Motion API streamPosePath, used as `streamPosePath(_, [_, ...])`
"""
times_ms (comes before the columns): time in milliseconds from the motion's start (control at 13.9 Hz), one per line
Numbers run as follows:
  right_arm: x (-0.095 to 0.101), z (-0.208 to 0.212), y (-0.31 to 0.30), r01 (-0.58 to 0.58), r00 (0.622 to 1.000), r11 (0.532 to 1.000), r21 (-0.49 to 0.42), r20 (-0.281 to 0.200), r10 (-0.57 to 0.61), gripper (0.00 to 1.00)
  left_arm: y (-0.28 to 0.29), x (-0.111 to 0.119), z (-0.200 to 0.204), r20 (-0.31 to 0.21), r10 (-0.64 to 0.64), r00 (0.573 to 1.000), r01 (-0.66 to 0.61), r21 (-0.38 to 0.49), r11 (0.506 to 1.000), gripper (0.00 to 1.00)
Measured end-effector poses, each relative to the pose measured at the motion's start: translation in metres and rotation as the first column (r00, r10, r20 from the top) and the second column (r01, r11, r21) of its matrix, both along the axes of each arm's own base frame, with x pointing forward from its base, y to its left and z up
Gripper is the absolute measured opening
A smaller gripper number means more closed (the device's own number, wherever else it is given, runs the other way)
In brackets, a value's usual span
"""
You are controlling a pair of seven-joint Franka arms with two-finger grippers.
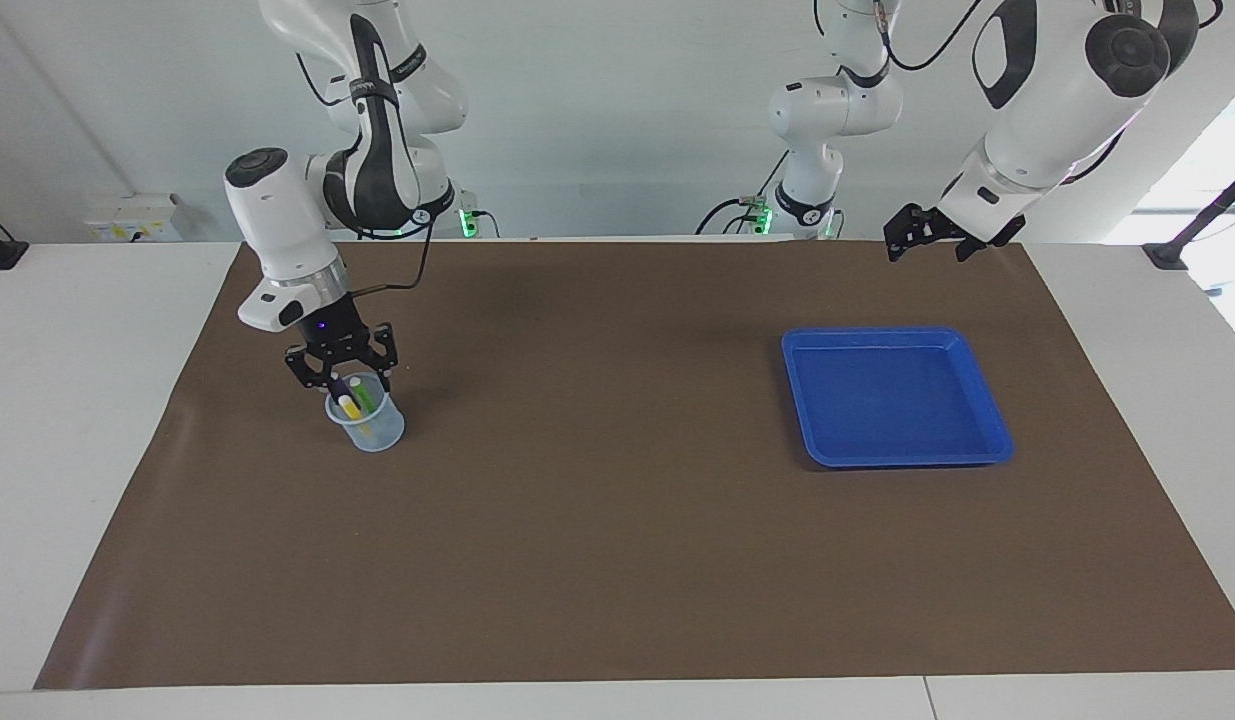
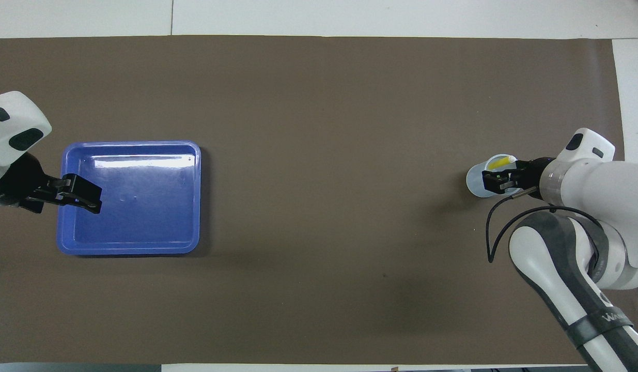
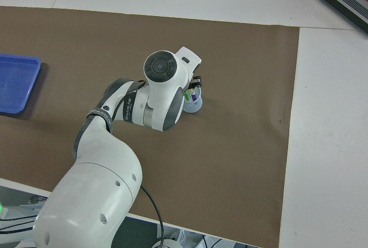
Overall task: Transfer and insert pens with both arms
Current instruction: 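Open the right gripper and pull it back from the cup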
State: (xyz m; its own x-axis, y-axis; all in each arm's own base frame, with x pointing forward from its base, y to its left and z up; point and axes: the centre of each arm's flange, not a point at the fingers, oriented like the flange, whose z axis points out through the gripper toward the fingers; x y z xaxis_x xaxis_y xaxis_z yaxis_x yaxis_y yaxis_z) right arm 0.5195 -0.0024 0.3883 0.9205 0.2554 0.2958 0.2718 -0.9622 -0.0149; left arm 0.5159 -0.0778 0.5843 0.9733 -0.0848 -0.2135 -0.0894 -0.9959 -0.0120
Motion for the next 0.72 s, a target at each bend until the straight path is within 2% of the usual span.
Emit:
streamPosePath(72, [0.000, 0.001, 0.000, 0.000, 1.000, 1.000, 0.000, 0.002, 0.000, 0.99, -0.004, 0.003, 0.002, 0.031, -0.001, 1.000, 0.001, -0.003, 1.000, 1.00])
streamPosePath(288, [0.005, 0.011, 0.001, -0.005, 1.000, 1.000, 0.004, -0.002, 0.005, 1.00, -0.005, 0.008, 0.006, 0.078, 0.002, 0.997, -0.001, -0.010, 1.000, 1.00])
streamPosePath(360, [0.008, 0.018, 0.001, -0.009, 1.000, 1.000, 0.008, -0.013, 0.009, 1.00, -0.005, 0.010, 0.008, 0.095, 0.000, 0.996, 0.001, -0.012, 1.000, 1.00])
streamPosePath(576, [0.017, 0.052, -0.003, -0.003, 0.998, 1.000, 0.027, -0.061, 0.005, 1.00, -0.010, 0.024, 0.018, 0.213, -0.004, 0.977, 0.011, -0.030, 0.999, 1.00])
streamPosePath(721, [0.021, 0.082, -0.013, 0.026, 0.995, 0.999, 0.027, -0.100, -0.023, 1.00, -0.010, 0.026, 0.017, 0.225, -0.005, 0.974, 0.012, -0.030, 0.999, 1.00])
